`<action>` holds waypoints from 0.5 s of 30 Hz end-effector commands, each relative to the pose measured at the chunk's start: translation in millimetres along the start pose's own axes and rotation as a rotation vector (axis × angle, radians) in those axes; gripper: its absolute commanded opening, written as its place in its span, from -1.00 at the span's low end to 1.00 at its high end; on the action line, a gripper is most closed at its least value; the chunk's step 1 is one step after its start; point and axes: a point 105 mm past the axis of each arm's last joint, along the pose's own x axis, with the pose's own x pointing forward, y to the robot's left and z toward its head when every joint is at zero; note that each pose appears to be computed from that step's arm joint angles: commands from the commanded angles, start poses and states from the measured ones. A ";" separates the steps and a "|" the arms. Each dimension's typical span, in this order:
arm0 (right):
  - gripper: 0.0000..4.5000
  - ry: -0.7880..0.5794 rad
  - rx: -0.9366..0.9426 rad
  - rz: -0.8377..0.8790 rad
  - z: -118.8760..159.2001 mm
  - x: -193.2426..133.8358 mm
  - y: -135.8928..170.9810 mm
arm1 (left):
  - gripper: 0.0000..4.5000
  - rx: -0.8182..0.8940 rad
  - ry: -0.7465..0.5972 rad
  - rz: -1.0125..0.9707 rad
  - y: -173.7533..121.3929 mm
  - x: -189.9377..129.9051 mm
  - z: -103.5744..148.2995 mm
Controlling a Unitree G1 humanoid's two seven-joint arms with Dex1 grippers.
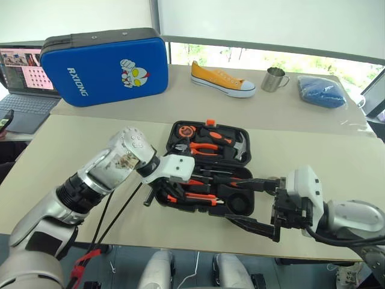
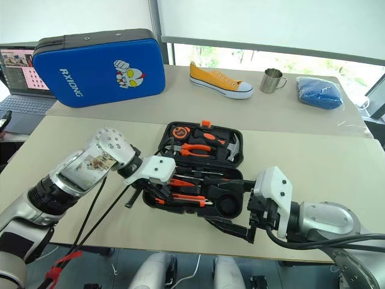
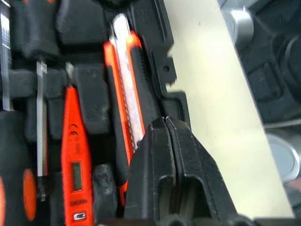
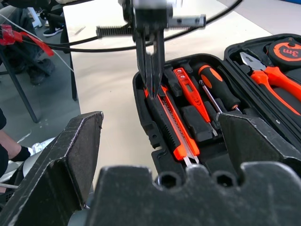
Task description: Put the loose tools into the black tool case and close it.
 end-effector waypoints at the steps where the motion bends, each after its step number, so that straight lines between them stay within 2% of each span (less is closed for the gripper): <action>1: 1.00 -0.020 -0.045 -0.001 7.6 -2.3 4.0 | -0.99 0.046 0.012 0.029 3.3 0.1 0.7; 7: 1.00 -0.017 -0.043 -0.005 6.6 -3.1 5.7 | -0.99 0.059 0.017 0.038 4.6 4.7 -2.9; 15: 1.00 -0.014 -0.038 -0.015 5.5 -4.3 6.1 | -0.99 0.033 -0.028 0.072 10.8 -13.4 4.5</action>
